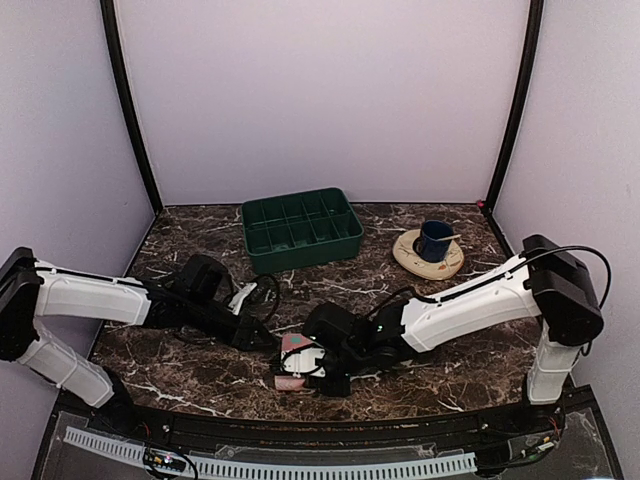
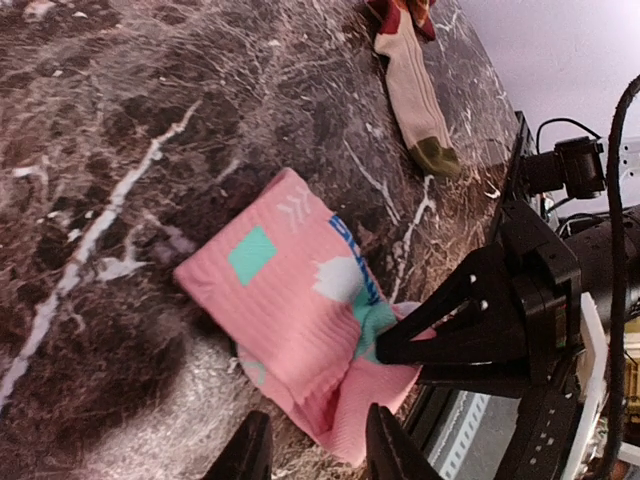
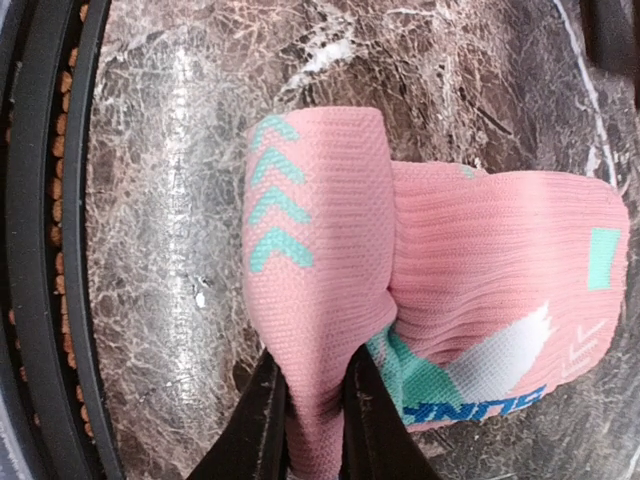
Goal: Roll the socks
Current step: Roll the sock at the center of the board.
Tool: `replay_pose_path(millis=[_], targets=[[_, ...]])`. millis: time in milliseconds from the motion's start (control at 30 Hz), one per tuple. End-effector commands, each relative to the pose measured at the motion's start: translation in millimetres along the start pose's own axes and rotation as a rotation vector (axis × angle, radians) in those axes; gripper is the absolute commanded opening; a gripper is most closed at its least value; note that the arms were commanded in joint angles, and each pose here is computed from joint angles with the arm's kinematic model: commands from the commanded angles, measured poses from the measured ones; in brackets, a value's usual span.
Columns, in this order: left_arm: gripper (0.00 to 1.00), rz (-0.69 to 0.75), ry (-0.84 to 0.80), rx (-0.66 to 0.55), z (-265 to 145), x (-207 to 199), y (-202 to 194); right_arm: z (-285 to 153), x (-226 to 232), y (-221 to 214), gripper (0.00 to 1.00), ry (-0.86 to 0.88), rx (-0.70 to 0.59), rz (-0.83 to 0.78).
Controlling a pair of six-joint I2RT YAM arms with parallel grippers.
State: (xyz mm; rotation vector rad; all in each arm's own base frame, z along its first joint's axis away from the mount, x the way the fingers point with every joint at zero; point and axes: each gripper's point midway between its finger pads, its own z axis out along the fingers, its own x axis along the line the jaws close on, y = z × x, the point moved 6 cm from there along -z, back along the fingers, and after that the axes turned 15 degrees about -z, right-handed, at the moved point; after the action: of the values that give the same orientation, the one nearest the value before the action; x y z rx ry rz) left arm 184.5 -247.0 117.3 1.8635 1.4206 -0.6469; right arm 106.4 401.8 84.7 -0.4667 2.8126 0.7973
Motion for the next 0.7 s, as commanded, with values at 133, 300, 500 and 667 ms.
replay_pose_path(millis=[133,300,500,667], targets=[[0.37,0.02,0.061,-0.249,-27,10,-1,0,8,-26,0.01,0.31,0.005,0.256],[0.38,0.075,0.044,-0.291,-31,6,-9,-4,3,-31,0.01,0.396,-0.044,0.361],[0.38,0.195,0.049,-0.242,-15,-6,-20,-4,-1,-40,0.01,0.469,-0.094,0.477],[0.39,0.273,0.057,-0.206,-1,-13,-29,-5,-4,-48,0.01,0.535,-0.141,0.568]])
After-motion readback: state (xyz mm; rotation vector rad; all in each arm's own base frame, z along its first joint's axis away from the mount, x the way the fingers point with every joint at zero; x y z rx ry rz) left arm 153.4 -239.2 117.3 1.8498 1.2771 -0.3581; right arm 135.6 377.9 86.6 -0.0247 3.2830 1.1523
